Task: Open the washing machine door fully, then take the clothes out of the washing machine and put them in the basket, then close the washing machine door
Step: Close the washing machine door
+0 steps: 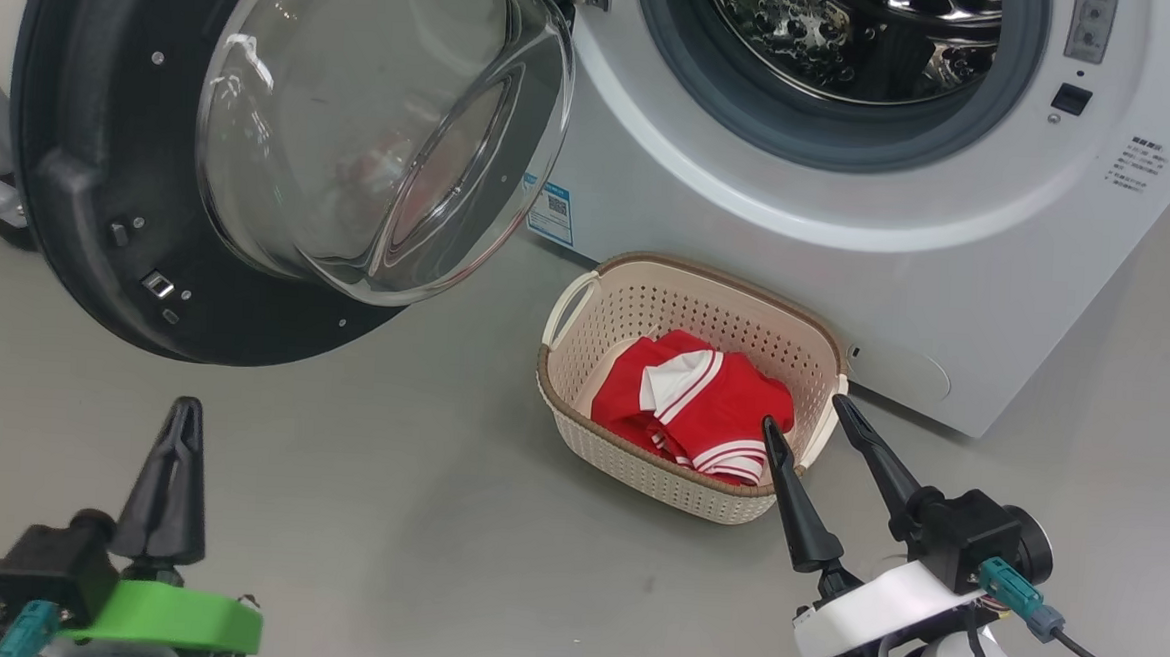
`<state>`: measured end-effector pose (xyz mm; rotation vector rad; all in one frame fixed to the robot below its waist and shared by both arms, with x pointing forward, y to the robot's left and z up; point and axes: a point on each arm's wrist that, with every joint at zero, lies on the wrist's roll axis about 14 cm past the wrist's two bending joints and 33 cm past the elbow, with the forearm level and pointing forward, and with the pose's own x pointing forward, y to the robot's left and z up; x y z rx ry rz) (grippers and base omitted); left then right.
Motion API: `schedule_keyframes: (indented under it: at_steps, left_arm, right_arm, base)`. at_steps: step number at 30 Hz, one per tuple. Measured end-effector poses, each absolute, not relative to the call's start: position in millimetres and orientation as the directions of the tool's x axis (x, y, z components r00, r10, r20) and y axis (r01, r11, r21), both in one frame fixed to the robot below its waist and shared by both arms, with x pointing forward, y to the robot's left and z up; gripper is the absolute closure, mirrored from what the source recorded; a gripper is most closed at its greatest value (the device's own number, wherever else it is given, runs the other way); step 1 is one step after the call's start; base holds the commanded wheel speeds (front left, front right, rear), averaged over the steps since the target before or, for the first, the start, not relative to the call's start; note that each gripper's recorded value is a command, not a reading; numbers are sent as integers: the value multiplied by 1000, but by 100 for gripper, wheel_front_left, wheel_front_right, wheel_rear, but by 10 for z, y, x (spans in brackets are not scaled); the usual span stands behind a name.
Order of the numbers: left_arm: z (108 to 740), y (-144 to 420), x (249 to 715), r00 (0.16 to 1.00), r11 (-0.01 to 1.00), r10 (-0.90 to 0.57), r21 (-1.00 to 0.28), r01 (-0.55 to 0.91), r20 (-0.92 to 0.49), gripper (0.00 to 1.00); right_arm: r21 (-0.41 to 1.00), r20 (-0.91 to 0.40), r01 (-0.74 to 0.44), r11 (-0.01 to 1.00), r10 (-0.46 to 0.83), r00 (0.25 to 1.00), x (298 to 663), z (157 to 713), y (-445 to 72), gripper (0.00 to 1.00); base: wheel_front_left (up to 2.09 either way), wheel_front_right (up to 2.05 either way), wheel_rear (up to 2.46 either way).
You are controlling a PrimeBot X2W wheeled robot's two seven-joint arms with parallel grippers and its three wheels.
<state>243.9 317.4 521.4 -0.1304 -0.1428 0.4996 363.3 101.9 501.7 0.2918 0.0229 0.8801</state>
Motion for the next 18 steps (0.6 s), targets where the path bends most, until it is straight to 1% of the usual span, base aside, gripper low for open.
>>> schedule_keyframes:
  at_steps: [5, 6, 8, 9, 12, 13, 18]
  left_arm:
    - [5489, 3387, 2497, 859, 876, 481, -64, -477, 176, 100]
    - [5489, 3387, 2497, 859, 876, 481, -64, -477, 176, 100]
    - [5722, 3532, 2579, 851, 877, 469, -7, -481, 236, 100]
    - [5722, 3532, 2579, 851, 877, 469, -7, -481, 236, 100]
    - [5928, 3665, 2675, 850, 878, 443, 54, -476, 283, 100]
    - [6064, 3758, 2734, 848, 874, 429, 96, -477, 312, 100]
    - [6557, 4086, 2809, 795, 842, 434, 124, -526, 425, 100]
  right_arm:
    - [269, 84, -752, 602, 763, 641, 3668, 4929, 1006, 0]
    - [269, 84, -752, 602, 763, 641, 3668, 4929, 1006, 0]
    - [264, 73, -750, 606, 763, 642, 3712, 4872, 980, 0]
    - [264, 73, -750, 606, 763, 642, 3712, 4872, 980, 0]
    - [267, 61, -744, 612, 760, 647, 3750, 4807, 951, 0]
    - [267, 54, -742, 615, 759, 649, 3775, 4768, 937, 0]
    - [257, 59, -740, 621, 754, 654, 3868, 4747, 923, 0]
  base:
    - [0, 0, 0]
    - [0, 0, 0]
    - [0, 0, 0]
    - [0, 0, 0]
    - [0, 0, 0]
    - [0, 0, 0]
    - [0, 0, 0]
